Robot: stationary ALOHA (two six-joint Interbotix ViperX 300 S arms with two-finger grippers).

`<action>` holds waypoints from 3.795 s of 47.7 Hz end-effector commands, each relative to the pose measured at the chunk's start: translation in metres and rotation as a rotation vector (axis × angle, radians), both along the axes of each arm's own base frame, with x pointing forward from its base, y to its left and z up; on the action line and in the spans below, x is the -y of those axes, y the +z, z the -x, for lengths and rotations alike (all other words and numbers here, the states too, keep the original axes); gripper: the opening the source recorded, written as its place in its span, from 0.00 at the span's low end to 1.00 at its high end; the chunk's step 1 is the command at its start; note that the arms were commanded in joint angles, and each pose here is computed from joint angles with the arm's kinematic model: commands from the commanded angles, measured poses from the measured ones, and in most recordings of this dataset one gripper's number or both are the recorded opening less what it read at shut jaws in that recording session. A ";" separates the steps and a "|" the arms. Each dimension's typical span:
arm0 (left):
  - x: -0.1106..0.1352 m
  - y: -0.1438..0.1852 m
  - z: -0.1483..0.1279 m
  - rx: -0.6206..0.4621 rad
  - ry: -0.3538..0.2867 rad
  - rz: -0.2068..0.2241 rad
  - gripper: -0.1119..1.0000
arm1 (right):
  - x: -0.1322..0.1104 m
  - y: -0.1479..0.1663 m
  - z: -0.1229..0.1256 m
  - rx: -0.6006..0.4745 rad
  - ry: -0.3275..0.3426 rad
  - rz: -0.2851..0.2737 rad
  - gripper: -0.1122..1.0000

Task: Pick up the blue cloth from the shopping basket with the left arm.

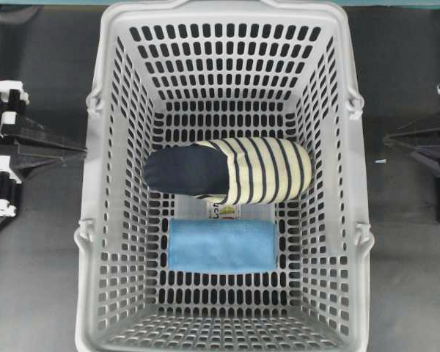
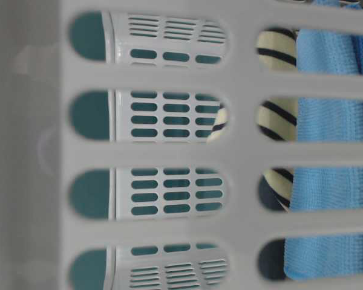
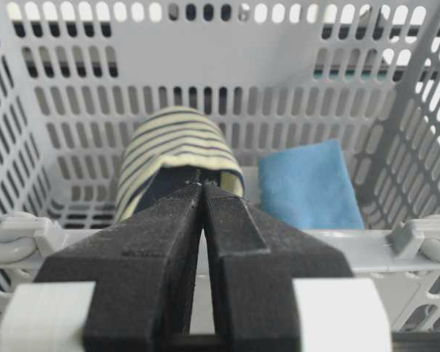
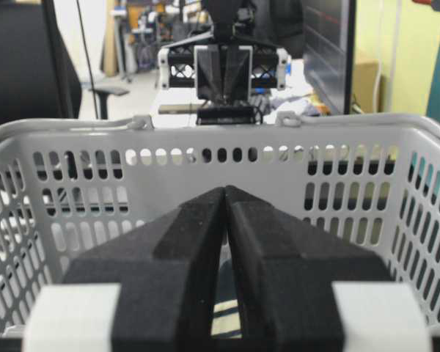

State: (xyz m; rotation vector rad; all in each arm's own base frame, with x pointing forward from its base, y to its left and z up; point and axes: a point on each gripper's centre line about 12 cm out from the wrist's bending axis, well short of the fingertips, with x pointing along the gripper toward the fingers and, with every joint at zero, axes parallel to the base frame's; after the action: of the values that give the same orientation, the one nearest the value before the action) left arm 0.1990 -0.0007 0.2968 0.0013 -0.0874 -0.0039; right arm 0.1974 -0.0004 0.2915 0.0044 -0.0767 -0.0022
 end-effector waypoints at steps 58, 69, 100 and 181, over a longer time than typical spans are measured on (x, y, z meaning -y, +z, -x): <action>0.034 0.072 -0.158 -0.800 -0.054 -0.017 0.32 | -0.001 0.008 0.004 -0.193 0.004 -0.074 0.79; 0.064 0.045 -0.202 -0.877 -0.109 -0.046 0.88 | -0.001 0.009 0.006 -0.184 0.004 -0.068 0.79; 0.081 -0.071 -0.248 -1.125 -0.113 -0.081 0.89 | 0.000 0.007 0.007 -0.187 -0.001 -0.073 0.79; 0.071 0.134 -0.205 -1.027 -0.108 -0.078 0.21 | 0.003 0.009 0.014 -0.151 -0.018 -0.079 0.79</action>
State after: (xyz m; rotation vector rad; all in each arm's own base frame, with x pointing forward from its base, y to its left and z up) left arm 0.4076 -0.0742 0.4145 0.0774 0.9902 -0.1172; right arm 0.1817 -0.0035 0.2951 0.0760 0.0913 -0.0226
